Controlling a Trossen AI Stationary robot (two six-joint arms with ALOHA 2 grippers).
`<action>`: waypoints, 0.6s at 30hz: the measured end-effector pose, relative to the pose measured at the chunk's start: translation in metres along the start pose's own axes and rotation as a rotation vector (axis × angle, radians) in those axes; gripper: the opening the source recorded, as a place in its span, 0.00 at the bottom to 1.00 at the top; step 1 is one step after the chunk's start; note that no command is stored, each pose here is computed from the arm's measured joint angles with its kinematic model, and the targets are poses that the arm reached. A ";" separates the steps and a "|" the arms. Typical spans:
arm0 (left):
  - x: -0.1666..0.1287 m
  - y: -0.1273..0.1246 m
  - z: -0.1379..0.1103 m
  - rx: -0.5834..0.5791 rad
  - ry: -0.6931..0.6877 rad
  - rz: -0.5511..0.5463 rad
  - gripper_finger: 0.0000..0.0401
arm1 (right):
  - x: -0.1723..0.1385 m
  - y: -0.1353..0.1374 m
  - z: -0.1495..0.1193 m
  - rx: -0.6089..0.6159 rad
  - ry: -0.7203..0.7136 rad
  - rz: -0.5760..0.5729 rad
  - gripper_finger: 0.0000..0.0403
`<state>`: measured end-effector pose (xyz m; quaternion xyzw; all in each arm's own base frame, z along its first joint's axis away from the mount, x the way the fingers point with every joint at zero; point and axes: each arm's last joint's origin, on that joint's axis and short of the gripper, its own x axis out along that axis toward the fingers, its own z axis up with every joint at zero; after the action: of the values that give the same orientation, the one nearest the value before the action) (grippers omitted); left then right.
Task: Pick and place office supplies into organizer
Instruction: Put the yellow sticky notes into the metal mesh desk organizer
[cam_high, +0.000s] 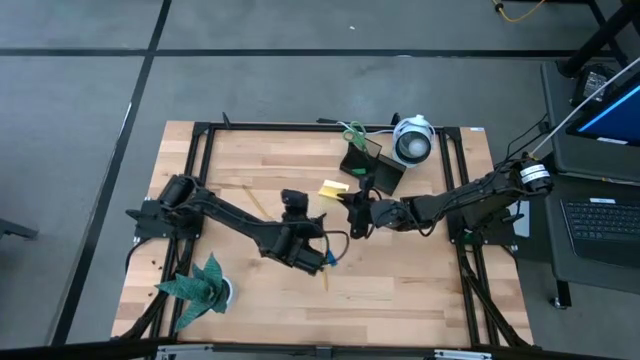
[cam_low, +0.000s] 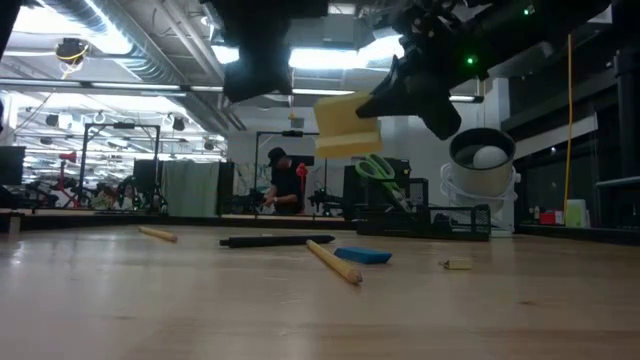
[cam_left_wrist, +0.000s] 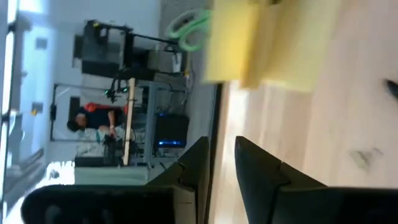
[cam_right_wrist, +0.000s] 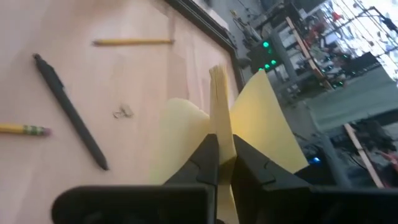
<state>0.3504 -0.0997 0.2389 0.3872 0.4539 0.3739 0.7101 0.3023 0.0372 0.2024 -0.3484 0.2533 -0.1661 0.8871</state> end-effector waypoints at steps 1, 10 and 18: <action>0.000 0.003 -0.004 -0.026 -0.004 0.012 0.16 | 0.000 0.000 0.000 -0.007 0.007 -0.006 0.05; -0.002 0.006 -0.045 -0.193 -0.071 -0.086 0.03 | -0.005 -0.014 0.000 -0.022 0.041 -0.095 0.05; 0.011 0.006 -0.078 -0.303 -0.217 -0.225 0.00 | -0.028 -0.044 0.003 0.035 0.029 -0.125 0.05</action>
<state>0.2796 -0.0709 0.2176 0.2607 0.3538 0.3125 0.8421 0.2759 0.0210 0.2443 -0.3457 0.2409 -0.2307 0.8771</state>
